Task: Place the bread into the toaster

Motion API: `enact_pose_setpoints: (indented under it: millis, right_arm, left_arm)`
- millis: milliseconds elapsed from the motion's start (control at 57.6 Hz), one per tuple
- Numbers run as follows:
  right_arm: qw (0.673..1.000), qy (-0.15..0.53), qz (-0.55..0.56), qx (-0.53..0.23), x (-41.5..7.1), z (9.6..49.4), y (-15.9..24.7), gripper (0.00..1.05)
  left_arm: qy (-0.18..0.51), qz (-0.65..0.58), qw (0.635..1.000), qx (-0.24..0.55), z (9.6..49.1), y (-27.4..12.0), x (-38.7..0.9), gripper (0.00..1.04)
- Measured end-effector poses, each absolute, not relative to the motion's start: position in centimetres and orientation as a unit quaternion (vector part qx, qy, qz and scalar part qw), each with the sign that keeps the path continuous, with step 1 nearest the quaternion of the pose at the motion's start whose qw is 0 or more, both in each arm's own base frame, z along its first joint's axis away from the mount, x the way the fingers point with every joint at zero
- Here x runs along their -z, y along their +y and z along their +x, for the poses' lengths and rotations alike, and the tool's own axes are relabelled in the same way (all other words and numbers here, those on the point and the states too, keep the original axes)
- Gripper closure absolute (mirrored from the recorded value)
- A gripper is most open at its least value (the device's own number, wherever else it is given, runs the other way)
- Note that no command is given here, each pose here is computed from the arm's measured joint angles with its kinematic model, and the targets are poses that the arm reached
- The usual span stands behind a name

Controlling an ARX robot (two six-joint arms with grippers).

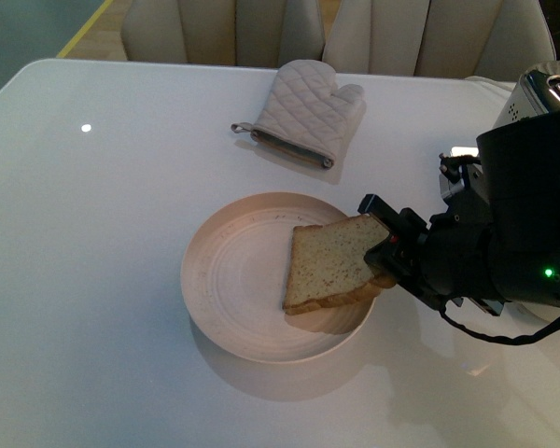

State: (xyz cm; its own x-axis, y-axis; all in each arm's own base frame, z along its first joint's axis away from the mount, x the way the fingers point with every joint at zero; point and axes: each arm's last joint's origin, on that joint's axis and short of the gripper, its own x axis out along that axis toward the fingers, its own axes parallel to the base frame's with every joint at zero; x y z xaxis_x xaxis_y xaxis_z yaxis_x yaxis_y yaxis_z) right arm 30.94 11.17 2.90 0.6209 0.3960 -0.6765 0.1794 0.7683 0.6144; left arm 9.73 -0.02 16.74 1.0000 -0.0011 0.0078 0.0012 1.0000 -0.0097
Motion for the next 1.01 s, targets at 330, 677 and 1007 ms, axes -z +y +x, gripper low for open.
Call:
enact_pose_setpoints:
  millis: [330,677,1007]
  right_arm:
    - [0.896,0.305,0.307,-0.097,-12.3,31.0,10.3,1.01]
    - [0.983,0.144,0.111,-0.042,-26.0,30.2,2.5,1.01]
    - [0.985,0.162,-0.067,0.000,-26.3,30.0,-2.6,1.01]
  left_arm:
    - [-0.004,-0.005,1.000,0.001,9.7,0.0,-16.7,0.07]
    - [-0.004,-0.005,1.000,0.001,9.7,0.0,-16.7,0.07]
    - [-0.004,-0.005,1.000,0.001,9.7,0.0,-16.7,0.07]
